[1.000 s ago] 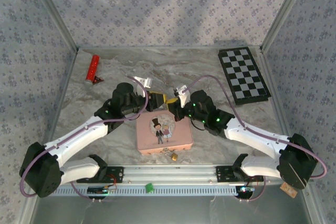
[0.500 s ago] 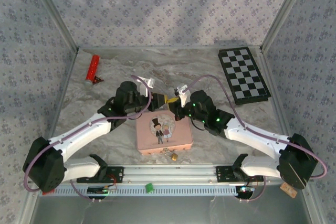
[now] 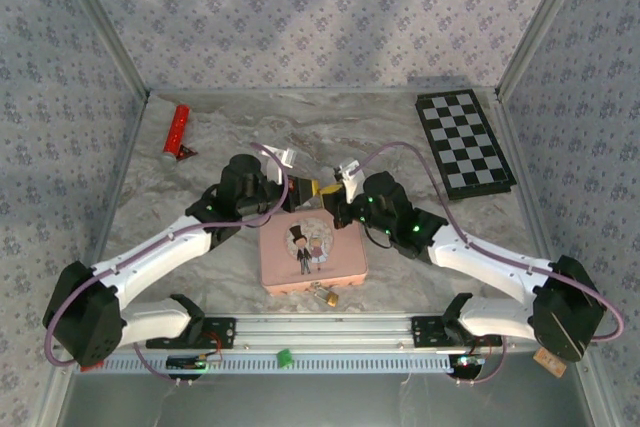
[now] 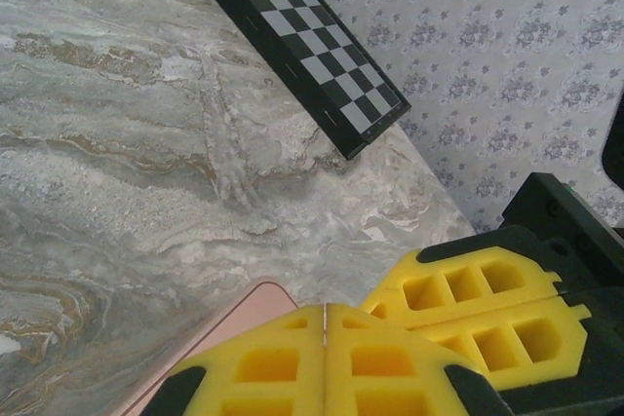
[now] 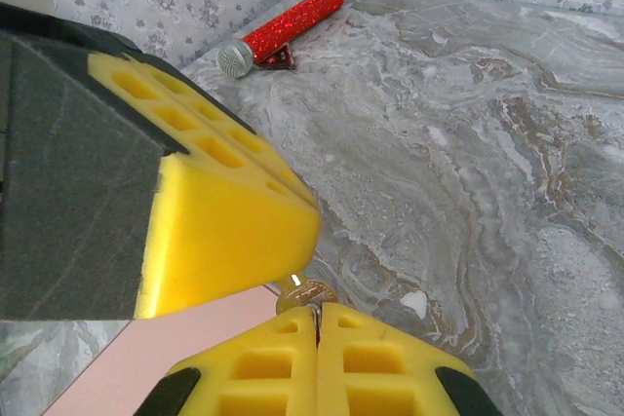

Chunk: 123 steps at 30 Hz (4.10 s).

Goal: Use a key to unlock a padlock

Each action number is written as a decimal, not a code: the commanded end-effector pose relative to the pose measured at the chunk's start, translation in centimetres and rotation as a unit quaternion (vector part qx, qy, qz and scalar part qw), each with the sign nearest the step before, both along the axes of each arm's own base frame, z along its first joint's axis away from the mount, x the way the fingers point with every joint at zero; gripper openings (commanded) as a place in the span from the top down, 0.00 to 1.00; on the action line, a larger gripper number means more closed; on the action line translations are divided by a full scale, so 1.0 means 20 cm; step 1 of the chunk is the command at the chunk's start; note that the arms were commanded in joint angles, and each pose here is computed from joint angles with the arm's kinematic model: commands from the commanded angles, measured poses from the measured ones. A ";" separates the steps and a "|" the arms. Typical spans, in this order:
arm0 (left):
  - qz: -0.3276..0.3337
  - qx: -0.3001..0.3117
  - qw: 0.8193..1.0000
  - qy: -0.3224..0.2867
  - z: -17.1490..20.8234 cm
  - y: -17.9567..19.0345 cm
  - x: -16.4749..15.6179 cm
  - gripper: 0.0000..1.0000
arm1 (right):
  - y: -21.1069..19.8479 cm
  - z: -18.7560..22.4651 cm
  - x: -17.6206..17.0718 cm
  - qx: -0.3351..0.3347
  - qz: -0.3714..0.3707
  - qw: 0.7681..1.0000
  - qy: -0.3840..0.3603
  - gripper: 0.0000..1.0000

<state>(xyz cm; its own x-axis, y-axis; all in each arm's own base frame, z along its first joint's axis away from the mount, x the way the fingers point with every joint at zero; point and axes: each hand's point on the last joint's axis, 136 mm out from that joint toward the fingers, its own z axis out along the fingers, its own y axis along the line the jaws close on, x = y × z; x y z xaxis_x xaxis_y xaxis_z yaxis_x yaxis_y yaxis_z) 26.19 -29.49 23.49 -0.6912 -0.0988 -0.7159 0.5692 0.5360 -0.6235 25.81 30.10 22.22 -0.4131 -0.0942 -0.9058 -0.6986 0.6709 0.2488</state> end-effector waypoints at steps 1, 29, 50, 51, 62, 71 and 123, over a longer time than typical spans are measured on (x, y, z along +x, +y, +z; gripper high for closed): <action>0.010 -0.023 0.999 -0.035 0.16 0.01 0.01 1.00 | -0.05 0.11 0.03 0.064 -0.009 0.998 0.004 0.80; 0.004 -0.162 0.985 -0.049 0.55 0.02 -0.02 1.00 | -0.06 0.41 -0.02 0.380 0.164 0.908 0.057 0.46; -0.035 -0.163 0.985 -0.041 0.52 -0.05 -0.03 1.00 | -0.06 0.45 -0.02 0.379 0.186 0.904 0.061 0.66; -0.035 -0.163 0.985 -0.041 0.51 -0.06 -0.03 1.00 | -0.06 0.45 -0.02 0.378 0.187 0.904 0.062 0.67; -0.036 -0.168 0.984 -0.038 0.51 -0.07 -0.01 1.00 | -0.05 0.45 -0.05 0.369 0.203 0.905 0.066 0.73; -0.039 -0.164 0.985 -0.036 0.49 -0.08 -0.01 1.00 | -0.05 0.47 -0.05 0.369 0.201 0.905 0.064 0.83; -0.137 0.536 0.833 0.008 -0.43 0.22 -0.78 0.08 | -0.77 -0.15 0.12 -0.022 -0.203 0.973 0.105 1.00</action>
<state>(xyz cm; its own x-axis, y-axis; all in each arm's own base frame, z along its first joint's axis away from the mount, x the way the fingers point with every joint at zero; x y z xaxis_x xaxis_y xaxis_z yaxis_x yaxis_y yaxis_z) 11.24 -26.36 14.82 -0.5518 0.7693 -0.3221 0.7806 0.6123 0.1253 28.25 15.43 19.31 -0.6086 0.0760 -0.7898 -0.3240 0.8849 0.3347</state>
